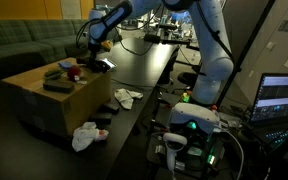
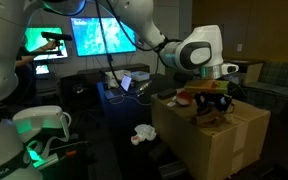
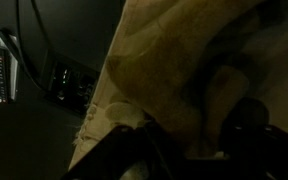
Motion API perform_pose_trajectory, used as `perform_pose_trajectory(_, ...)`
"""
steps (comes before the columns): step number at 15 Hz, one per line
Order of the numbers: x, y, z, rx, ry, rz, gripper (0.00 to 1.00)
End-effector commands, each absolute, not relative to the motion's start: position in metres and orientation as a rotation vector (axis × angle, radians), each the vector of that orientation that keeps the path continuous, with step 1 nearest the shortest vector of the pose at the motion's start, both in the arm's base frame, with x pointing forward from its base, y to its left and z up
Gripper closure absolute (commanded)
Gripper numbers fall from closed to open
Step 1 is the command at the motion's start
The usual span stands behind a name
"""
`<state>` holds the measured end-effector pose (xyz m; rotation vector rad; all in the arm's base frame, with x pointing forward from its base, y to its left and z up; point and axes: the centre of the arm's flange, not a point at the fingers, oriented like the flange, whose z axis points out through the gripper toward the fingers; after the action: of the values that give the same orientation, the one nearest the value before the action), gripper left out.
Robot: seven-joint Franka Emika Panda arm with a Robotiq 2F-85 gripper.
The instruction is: Remove the brown toy from the box and replace it with the towel, remove the blue object from the box and replace it with the gray duster and remove the orange plush toy from the box and replace it with the duster, remove the duster and replace it with the plastic bag
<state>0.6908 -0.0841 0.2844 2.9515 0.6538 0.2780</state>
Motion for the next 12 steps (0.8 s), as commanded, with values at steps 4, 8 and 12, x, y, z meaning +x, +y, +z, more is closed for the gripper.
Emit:
perform_pose_trajectory(4, 0.652, -0.098, 0.320, 2.944, 0.607, 0.312, 0.95)
perform_pose_trajectory(8, 0.612, -0.128, 0.340, 2.950, 0.491, 0.350, 0.95)
perform_pose_trajectory(12, 0.555, -0.146, 0.358, 2.956, 0.343, 0.382, 0.95)
